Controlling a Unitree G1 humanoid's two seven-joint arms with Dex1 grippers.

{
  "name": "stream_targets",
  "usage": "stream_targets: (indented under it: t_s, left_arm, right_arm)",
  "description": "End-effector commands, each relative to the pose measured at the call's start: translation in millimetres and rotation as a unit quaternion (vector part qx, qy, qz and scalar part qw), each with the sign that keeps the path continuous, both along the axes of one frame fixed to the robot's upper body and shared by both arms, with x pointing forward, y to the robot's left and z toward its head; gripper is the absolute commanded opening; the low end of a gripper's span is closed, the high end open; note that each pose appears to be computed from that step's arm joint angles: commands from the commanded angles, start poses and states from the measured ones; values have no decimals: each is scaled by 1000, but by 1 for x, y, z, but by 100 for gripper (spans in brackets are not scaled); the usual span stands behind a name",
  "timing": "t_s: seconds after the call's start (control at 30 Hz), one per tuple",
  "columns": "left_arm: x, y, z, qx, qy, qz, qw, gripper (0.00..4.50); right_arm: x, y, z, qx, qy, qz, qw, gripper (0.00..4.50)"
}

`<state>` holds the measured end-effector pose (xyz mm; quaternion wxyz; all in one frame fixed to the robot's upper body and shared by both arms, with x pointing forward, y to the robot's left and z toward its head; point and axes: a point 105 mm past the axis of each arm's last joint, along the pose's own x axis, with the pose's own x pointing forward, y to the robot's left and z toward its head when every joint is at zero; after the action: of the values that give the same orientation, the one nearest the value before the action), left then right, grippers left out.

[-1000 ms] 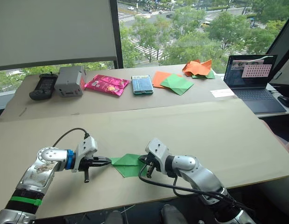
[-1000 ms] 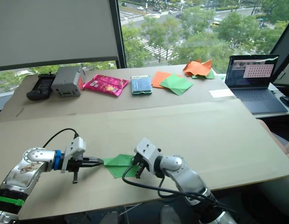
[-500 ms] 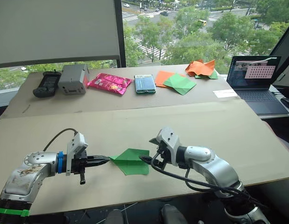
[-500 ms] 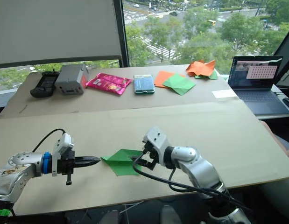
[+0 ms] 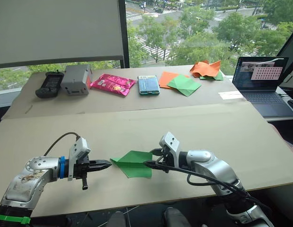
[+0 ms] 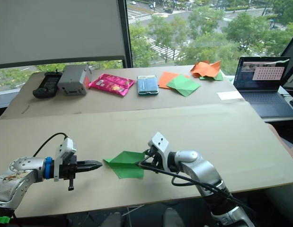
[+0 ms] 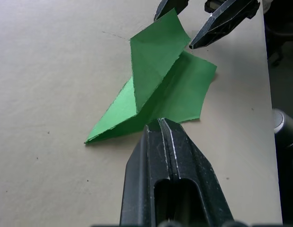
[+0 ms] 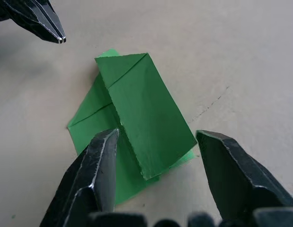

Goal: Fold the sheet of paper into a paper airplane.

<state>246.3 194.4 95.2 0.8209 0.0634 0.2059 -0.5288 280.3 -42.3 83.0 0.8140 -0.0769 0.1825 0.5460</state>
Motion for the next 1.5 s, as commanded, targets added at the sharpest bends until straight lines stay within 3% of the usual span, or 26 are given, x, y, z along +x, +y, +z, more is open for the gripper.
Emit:
stream_targets:
  t_s: [0.03, 0.17, 0.37, 0.57, 0.67, 0.8, 0.9, 1.0, 1.1, 1.23, 1.27, 1.5]
  left_arm:
    - [0, 0, 9, 6, -18, -4, 1000, 0]
    - [1, -1, 9, 7, -19, -4, 1000, 0]
    - [3, -3, 10, 3, -19, -3, 1000, 0]
    - [10, -4, 19, -17, -24, 10, 1000, 0]
    - [12, -5, 22, -24, -22, 12, 999, 0]
    - [12, -8, 22, -26, -19, 10, 999, 0]
    - [13, -9, 23, -28, -18, 9, 999, 0]
    - [13, -9, 24, -28, -16, 8, 999, 0]
    - [13, -9, 24, -26, -14, 6, 1000, 0]
    - [12, -10, 24, -25, -12, 4, 1000, 0]
    - [12, -10, 25, -25, -12, 4, 1000, 0]
    - [13, -13, 25, -27, -11, 1, 1000, 0]
  right_arm:
    - [4, 0, 13, 18, -15, 2, 1000, 149]
    - [4, 3, 15, 26, -14, 4, 1000, 7]
    - [-3, 7, 26, 36, -53, 22, 998, 3]
    - [-9, 12, 59, 18, -236, 50, 970, 3]
    - [-7, 9, 65, -103, -469, 71, 874, 3]
    - [-11, 9, 49, -188, -627, 105, 748, 3]
    - [-19, 12, 34, -201, -666, 127, 707, 3]
    - [-27, 16, 17, -204, -662, 158, 703, 3]
    - [-34, 17, 0, -207, -632, 190, 723, 3]
    - [-33, 18, -2, -201, -604, 187, 748, 3]
    - [-33, 17, -3, -199, -591, 183, 760, 60]
    - [-36, 9, 8, -178, -567, 182, 783, 289]
